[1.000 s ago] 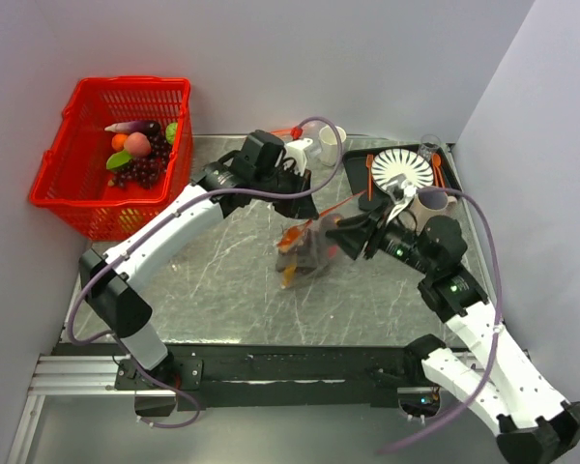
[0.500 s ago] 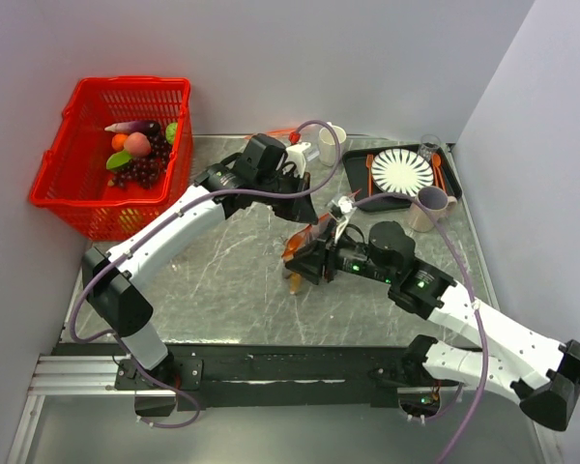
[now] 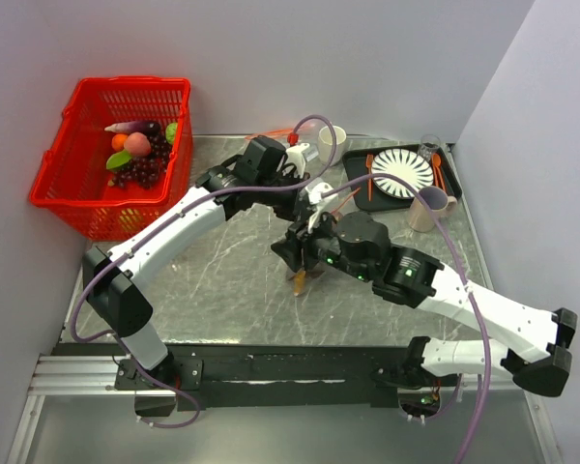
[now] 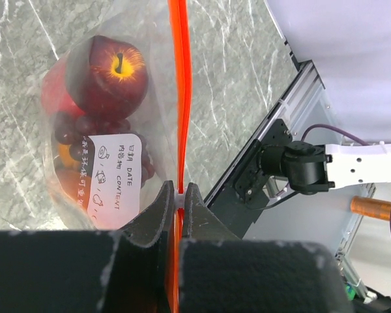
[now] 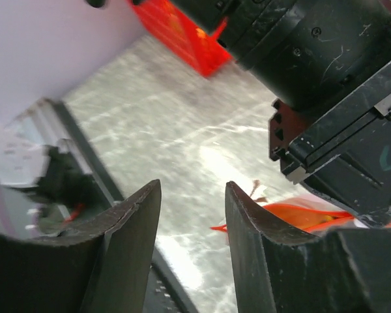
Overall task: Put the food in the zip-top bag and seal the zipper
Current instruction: Adjust the zipper food storage bag at the center of the board.
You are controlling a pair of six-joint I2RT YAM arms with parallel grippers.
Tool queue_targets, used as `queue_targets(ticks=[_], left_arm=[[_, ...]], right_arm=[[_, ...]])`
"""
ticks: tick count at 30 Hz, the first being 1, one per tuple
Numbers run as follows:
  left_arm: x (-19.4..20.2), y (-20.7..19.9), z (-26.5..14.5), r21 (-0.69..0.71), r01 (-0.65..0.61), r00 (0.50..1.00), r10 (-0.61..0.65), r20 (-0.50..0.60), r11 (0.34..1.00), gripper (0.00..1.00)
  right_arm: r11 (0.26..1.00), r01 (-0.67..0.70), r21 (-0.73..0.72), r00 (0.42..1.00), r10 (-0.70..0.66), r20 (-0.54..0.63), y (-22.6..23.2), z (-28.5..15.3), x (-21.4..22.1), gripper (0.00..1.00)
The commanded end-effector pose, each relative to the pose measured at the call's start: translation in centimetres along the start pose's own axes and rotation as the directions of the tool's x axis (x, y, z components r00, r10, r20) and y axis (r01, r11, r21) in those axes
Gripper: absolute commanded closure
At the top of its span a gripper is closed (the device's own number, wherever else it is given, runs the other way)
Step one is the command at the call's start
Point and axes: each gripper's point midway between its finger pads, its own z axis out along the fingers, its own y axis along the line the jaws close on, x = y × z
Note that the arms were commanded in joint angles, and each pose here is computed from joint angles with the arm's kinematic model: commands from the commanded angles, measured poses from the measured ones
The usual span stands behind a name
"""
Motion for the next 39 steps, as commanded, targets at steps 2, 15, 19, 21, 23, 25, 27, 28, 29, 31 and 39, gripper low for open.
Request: queue_targets(ticks=[2, 15, 19, 21, 23, 25, 27, 28, 29, 31, 39], left_arm=[[-2.1, -2.9, -2.0, 0.085, -0.038, 0.996, 0.031, 0.085, 0.996, 0.99], [-1.8, -2.5, -1.3, 0.083, -0.038, 0.997, 0.032, 0.074, 0.996, 0.99], [-1.7, -2.4, -1.3, 0.080, -0.042, 0.997, 0.036, 0.072, 0.996, 0.99], [-1.7, -2.4, -1.4, 0.078, -0.043, 0.997, 0.038, 0.072, 0.996, 0.99], [-1.7, -2.4, -1.4, 0.077, -0.049, 0.996, 0.043, 0.075, 0.996, 0.99], [-1.8, -2.4, -1.6, 0.076, -0.051, 0.996, 0.045, 0.077, 0.996, 0.99], [-1.8, -2.4, -1.6, 0.075, -0.049, 0.996, 0.044, 0.074, 0.996, 0.99], [-1.7, -2.4, -1.5, 0.076, -0.053, 0.996, 0.048, 0.072, 0.996, 0.99], [-1.7, -2.4, -1.5, 0.075, -0.051, 0.996, 0.046, 0.071, 0.996, 0.99], [-1.8, -2.4, -1.5, 0.076, -0.054, 0.996, 0.048, 0.074, 0.996, 0.99], [-1.6, -2.3, -1.4, 0.078, -0.050, 0.997, 0.045, 0.069, 0.996, 0.99]], right_arm=[[0.977, 0.116, 0.177, 0.992, -0.106, -0.066, -2.2, 0.4, 0.0, 0.47], [0.894, 0.337, 0.294, 0.922, -0.250, -0.294, -2.5, 1.5, 2.6, 0.46], [0.876, 0.363, 0.318, 0.913, -0.265, -0.311, -2.9, 1.3, 2.6, 0.52], [0.868, 0.375, 0.325, 0.908, -0.272, -0.319, -3.1, 1.3, 2.7, 0.56], [0.855, 0.392, 0.340, 0.900, -0.281, -0.332, -3.5, 1.1, 2.7, 0.56], [0.844, 0.413, 0.342, 0.889, -0.292, -0.354, -3.7, 1.1, 3.1, 0.57], [0.834, 0.427, 0.351, 0.883, -0.299, -0.363, -3.9, 0.9, 3.2, 0.61], [0.831, 0.433, 0.348, 0.879, -0.305, -0.366, -3.9, 0.8, 3.3, 0.63], [0.831, 0.433, 0.350, 0.880, -0.306, -0.362, -4.0, 0.6, 3.2, 0.66], [0.830, 0.434, 0.350, 0.881, -0.311, -0.357, -4.1, 0.5, 3.1, 0.79], [0.882, 0.349, 0.318, 0.926, -0.272, -0.263, -2.8, 0.0, 1.6, 1.00]])
